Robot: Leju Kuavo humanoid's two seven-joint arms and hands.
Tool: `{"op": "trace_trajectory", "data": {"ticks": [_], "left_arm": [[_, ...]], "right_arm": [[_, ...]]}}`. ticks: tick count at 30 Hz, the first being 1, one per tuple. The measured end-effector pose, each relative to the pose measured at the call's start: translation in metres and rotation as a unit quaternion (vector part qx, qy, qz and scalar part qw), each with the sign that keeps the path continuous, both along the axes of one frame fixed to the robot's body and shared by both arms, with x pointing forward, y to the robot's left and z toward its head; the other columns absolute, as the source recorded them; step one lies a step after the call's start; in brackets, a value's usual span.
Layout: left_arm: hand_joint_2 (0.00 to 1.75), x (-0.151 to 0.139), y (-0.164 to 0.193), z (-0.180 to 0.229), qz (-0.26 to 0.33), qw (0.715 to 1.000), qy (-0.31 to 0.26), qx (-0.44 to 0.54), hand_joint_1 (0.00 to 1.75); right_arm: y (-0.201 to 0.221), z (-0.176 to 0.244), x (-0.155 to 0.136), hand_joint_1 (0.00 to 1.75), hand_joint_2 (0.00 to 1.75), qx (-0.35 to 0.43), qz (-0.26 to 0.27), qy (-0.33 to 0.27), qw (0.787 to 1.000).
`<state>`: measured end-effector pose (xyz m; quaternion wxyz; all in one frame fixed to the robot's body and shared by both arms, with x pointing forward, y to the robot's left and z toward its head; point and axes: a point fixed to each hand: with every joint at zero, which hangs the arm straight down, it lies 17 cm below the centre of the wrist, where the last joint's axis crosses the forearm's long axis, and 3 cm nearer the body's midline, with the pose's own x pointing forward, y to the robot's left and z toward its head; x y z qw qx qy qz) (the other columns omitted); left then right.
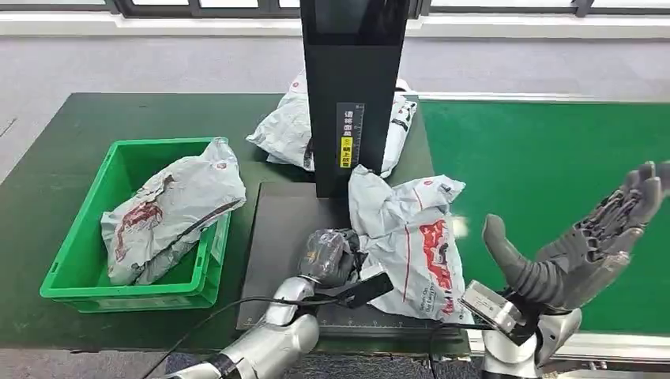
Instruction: Moved the parcel from conveyor to table for the left to box.
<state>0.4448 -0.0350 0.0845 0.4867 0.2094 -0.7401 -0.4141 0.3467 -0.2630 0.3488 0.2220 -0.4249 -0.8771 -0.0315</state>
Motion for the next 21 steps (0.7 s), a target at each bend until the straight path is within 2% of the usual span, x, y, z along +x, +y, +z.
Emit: {"op": "trace_trajectory", "data": {"ticks": [3,6,10,13,21], "left_arm": [[1.75,0.007,0.007,0.064,0.008,0.991,-0.129,0.030,1.75],[1.75,0.022,0.042,0.120,0.068,0.977,-0.200,0.022,1.75],[1.75,0.023,0.093,0.196,0.144,0.946,-0.291,0.010,1.75],[1.75,0.017,0.119,0.231,0.179,0.928,-0.328,-0.003,1.75],[1.75,0.002,0.154,0.274,0.222,0.900,-0.375,-0.022,1.75]], "right_arm": [[0.003,-0.007,0.005,0.00,1.75,-0.003,0.003,0.012,1.000],[0.005,-0.013,0.008,0.00,1.75,-0.007,0.004,0.020,1.000],[0.008,-0.021,0.013,0.00,1.75,-0.009,0.007,0.033,0.999],[0.009,-0.025,0.015,0.00,1.75,-0.010,0.008,0.039,0.999],[0.011,-0.030,0.017,0.00,1.75,-0.014,0.009,0.046,0.999]]}}
